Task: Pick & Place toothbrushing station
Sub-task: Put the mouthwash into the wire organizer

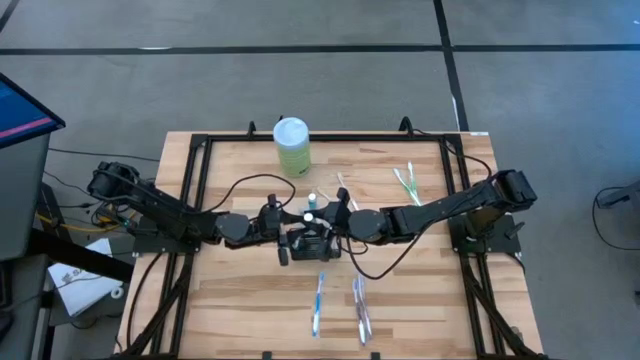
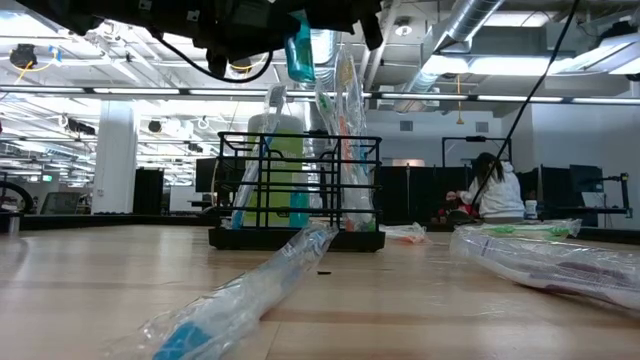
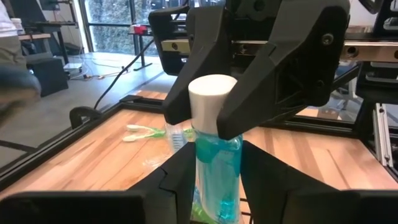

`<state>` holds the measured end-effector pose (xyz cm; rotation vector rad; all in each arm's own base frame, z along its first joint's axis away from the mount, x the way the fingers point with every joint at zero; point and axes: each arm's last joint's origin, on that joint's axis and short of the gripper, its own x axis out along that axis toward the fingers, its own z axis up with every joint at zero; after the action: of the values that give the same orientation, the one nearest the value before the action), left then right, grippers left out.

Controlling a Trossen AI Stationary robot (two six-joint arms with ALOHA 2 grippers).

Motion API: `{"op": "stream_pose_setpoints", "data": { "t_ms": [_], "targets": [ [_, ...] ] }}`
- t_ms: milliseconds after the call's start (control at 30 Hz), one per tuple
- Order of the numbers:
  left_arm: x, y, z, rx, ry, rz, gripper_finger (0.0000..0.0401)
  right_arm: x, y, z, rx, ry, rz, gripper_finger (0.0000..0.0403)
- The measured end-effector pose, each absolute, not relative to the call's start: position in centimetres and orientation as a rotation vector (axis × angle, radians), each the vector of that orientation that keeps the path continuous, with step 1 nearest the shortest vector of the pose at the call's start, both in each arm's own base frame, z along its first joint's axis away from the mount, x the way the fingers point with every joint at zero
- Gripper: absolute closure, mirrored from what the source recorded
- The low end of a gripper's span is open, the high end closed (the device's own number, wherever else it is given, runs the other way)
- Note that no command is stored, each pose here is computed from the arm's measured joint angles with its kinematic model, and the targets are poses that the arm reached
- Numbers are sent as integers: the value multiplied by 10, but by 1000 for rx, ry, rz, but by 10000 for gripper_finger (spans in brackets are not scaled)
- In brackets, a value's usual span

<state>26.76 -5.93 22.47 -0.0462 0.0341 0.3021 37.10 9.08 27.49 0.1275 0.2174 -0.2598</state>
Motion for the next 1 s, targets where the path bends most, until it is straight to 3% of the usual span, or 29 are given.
{"op": "stream_pose_setpoints", "data": {
  "t_ms": [333, 767, 1000],
  "targets": [
    [269, -55, 226, -46, 28, 328, 246, 372, 90, 276, 139, 205, -252, 315],
    [269, -53, 226, -47, 31, 348, 332, 374, 88, 273, 139, 219, -265, 303],
    [269, -53, 225, -62, 32, 341, 331, 373, 88, 272, 136, 232, -259, 283]
  ]
}}
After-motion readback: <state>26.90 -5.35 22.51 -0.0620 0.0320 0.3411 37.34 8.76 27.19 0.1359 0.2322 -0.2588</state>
